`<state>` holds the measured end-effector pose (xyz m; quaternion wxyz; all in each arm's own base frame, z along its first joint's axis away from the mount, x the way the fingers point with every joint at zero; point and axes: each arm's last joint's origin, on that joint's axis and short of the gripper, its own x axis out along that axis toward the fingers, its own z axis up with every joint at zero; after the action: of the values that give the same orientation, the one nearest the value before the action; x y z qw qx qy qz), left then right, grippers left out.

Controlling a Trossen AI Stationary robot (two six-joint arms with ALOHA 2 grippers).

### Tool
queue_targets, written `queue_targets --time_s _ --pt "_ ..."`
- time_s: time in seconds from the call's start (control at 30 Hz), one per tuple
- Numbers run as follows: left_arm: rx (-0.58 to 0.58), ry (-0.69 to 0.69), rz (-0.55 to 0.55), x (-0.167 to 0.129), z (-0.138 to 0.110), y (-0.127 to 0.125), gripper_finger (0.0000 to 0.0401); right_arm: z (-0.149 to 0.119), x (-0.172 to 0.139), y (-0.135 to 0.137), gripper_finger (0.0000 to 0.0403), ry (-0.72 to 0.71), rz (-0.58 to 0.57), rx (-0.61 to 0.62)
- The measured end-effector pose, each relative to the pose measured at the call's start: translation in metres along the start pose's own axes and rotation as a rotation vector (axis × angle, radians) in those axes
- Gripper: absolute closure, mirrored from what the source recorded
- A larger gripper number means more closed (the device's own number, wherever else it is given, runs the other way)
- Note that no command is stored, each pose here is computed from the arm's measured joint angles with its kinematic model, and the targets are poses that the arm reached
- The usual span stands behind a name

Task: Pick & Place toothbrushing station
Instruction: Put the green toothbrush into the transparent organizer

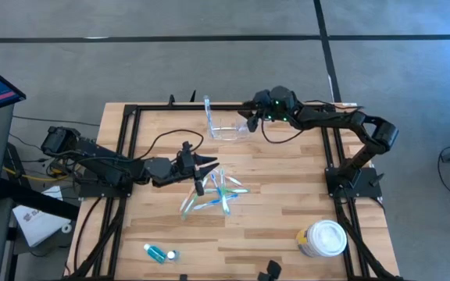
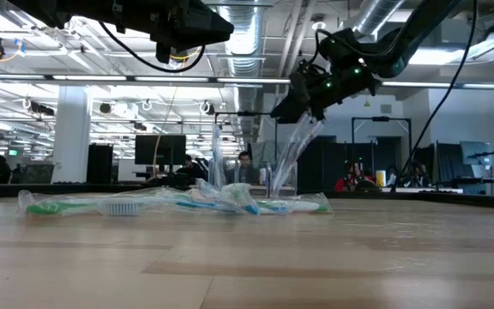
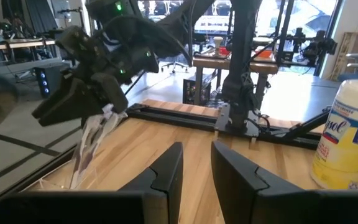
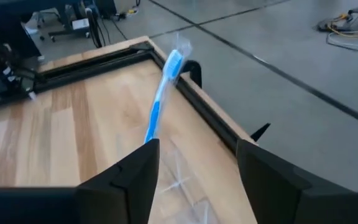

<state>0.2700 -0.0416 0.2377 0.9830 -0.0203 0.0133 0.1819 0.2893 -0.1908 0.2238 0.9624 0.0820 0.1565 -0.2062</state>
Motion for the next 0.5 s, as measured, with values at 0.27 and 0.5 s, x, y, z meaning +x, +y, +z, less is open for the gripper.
queue_targets --time_s 0.27,0.5 --pt "0.011 0.018 0.023 0.003 -0.002 0.005 0.0325 0.023 0.001 0.001 0.0206 -0.04 0.001 -0.026" --pt "0.011 0.018 0.023 0.003 -0.002 0.005 0.0325 0.036 0.003 0.009 0.0204 0.023 0.038 -0.03"
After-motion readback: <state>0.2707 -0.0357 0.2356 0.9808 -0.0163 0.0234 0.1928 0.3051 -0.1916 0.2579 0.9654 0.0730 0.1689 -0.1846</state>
